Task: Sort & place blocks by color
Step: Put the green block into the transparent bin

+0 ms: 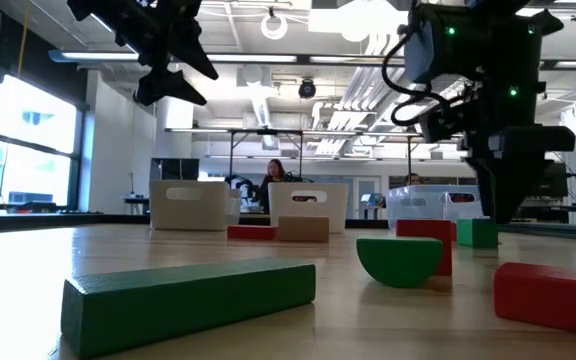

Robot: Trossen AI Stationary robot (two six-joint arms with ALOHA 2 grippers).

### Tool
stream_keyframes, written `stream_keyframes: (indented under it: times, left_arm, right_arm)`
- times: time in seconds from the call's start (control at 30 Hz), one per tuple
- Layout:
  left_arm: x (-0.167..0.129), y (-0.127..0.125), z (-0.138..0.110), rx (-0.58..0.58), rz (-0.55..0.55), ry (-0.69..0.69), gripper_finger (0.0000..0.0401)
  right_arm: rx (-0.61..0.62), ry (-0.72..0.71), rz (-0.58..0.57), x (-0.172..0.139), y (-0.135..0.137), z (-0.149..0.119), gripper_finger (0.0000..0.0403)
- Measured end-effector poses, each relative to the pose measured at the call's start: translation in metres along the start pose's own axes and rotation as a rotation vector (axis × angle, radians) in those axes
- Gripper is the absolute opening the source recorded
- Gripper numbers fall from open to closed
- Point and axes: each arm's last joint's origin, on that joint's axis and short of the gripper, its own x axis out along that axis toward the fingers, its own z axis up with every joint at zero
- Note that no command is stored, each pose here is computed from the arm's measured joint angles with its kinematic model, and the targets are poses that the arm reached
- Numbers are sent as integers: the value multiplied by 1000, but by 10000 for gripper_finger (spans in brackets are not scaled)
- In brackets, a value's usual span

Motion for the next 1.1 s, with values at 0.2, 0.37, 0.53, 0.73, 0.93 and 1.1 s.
stream_keyframes:
  times: [0.2, 0.37, 0.53, 0.73, 0.93, 1.1]
  left_arm:
    - [0, 0, 0, 1, 0, 0, 239]
    - [0, 0, 0, 3, 0, 0, 239]
    - [0, 0, 0, 4, 0, -1, 239]
    - [0, 0, 0, 30, 2, -1, 239]
    - [0, 0, 0, 30, 1, -1, 239]
    - [0, 0, 0, 29, 1, -1, 239]
  right_arm:
    - [-142, -42, -3, -2, 1, 5, 209]
    - [-223, -57, 6, -2, 1, 6, 209]
    - [-246, -99, 24, -2, 3, 10, 209]
    - [-206, -97, 87, 2, 0, 11, 209]
    - [-162, -90, 12, 10, -7, 8, 209]
    - [-132, -73, 43, 11, -14, 10, 209]
